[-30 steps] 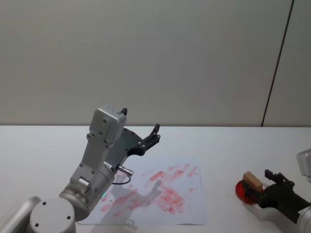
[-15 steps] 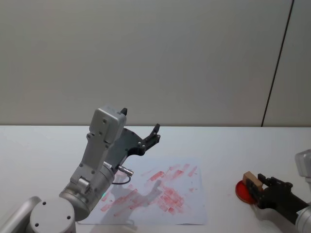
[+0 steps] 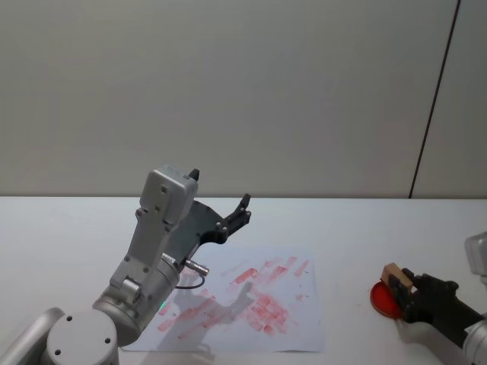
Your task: Use the one hand to pick up the stamp and affix it onto the A4 paper.
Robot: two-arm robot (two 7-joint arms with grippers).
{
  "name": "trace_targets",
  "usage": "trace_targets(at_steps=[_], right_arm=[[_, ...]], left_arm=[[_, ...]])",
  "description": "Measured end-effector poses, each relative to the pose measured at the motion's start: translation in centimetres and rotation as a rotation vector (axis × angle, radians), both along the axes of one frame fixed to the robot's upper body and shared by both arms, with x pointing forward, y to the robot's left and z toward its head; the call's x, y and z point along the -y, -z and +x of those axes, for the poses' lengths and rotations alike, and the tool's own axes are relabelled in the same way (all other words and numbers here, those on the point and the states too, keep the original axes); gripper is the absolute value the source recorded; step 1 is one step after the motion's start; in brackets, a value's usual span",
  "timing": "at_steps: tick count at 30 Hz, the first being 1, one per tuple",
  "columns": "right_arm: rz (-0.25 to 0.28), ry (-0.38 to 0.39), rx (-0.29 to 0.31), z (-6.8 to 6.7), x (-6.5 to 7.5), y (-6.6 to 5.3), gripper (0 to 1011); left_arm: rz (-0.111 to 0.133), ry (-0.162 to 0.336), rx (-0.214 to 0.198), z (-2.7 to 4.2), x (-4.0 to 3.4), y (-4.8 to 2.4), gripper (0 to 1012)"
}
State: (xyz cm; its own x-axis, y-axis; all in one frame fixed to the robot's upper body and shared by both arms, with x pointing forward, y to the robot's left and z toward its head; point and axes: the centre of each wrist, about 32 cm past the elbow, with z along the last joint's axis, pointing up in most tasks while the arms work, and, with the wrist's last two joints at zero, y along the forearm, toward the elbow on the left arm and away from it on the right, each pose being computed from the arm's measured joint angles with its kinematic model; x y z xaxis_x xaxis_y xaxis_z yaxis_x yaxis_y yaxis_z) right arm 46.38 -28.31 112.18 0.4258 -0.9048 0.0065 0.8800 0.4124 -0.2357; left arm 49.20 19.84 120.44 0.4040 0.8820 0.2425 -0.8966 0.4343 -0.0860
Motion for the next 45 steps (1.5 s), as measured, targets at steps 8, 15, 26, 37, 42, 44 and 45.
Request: trace_targets(at_steps=[8, 15, 26, 37, 42, 44, 45], right_arm=[[0.022, -0.056, 0.047, 0.2, -0.9, -1.0, 219], [0.044, -0.141, 0.081, 0.8, -2.7, -2.2, 219], [0.056, -0.227, 0.086, 1.7, -5.4, -2.9, 219], [0.035, -0.259, 0.066, 2.5, -7.8, -2.2, 219], [0.014, -0.257, 0.055, 2.8, -8.5, -1.7, 219], [0.009, -0.257, 0.051, 2.9, -8.7, -1.6, 220], [0.002, -0.255, 0.047, 2.9, -8.8, -1.4, 219]], left_arm=[[0.000, 0.000, 0.000, 0.00, 0.00, 0.00, 1003], [0.000, 0.000, 0.000, 0.00, 0.00, 0.00, 1002], [0.000, 0.000, 0.000, 0.00, 0.00, 0.00, 1002], [0.000, 0.000, 0.000, 0.00, 0.00, 0.00, 1003], [0.000, 0.000, 0.000, 0.00, 0.00, 0.00, 1002], [0.000, 0.000, 0.000, 0.00, 0.00, 0.00, 1002], [0.000, 0.000, 0.000, 0.00, 0.00, 0.00, 1003]])
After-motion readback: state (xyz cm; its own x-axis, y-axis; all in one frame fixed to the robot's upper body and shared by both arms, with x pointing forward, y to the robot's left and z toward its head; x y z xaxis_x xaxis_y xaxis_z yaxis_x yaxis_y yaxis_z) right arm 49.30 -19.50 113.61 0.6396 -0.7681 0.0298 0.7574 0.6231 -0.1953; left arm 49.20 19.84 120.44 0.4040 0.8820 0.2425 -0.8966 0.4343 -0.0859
